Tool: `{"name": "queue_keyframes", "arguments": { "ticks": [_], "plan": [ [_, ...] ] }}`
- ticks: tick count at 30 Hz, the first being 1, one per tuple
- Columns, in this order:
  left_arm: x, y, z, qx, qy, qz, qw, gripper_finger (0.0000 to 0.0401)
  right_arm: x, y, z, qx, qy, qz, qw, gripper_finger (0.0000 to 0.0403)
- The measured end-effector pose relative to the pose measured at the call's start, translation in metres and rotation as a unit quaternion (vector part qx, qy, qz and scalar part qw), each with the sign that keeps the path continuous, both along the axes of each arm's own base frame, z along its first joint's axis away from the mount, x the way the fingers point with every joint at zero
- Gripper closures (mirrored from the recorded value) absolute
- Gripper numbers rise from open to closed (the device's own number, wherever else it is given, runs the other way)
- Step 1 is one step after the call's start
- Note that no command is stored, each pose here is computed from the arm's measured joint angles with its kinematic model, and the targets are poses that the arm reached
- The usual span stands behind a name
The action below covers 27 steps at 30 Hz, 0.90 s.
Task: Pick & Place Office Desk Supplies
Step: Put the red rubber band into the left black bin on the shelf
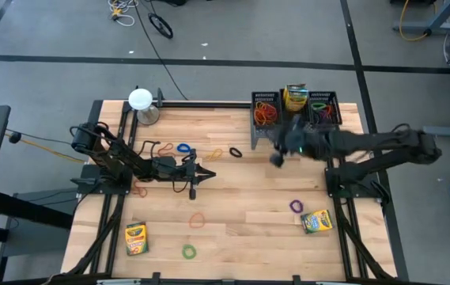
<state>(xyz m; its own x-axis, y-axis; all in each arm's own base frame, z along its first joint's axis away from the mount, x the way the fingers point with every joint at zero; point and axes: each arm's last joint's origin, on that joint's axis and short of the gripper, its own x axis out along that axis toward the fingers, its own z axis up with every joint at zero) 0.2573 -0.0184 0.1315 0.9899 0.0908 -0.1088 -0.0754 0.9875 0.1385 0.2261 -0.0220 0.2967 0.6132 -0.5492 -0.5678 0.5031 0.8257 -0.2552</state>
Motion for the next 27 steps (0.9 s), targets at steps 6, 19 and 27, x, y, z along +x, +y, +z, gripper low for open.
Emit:
{"name": "queue_keyframes", "arguments": {
  "ticks": [6, 19, 27],
  "plan": [
    [0.0, 0.0, 0.0, 0.0, -0.001, 0.0, 1.0, 0.0375, -0.008, 0.057, -0.054, 0.004, 0.002, 0.127, 0.992, 0.0394],
    [0.0, 0.0, 0.002, -0.001, -0.01, 0.0, 1.0, 0.0375, -0.046, 0.097, -0.141, 0.021, -0.067, 0.246, 0.967, 0.0371],
    [0.009, -0.001, 0.013, -0.089, -0.048, 0.004, 0.995, 0.0375, -0.056, 0.093, -0.154, 0.029, -0.128, 0.247, 0.96, 0.0371]
  ]
}}
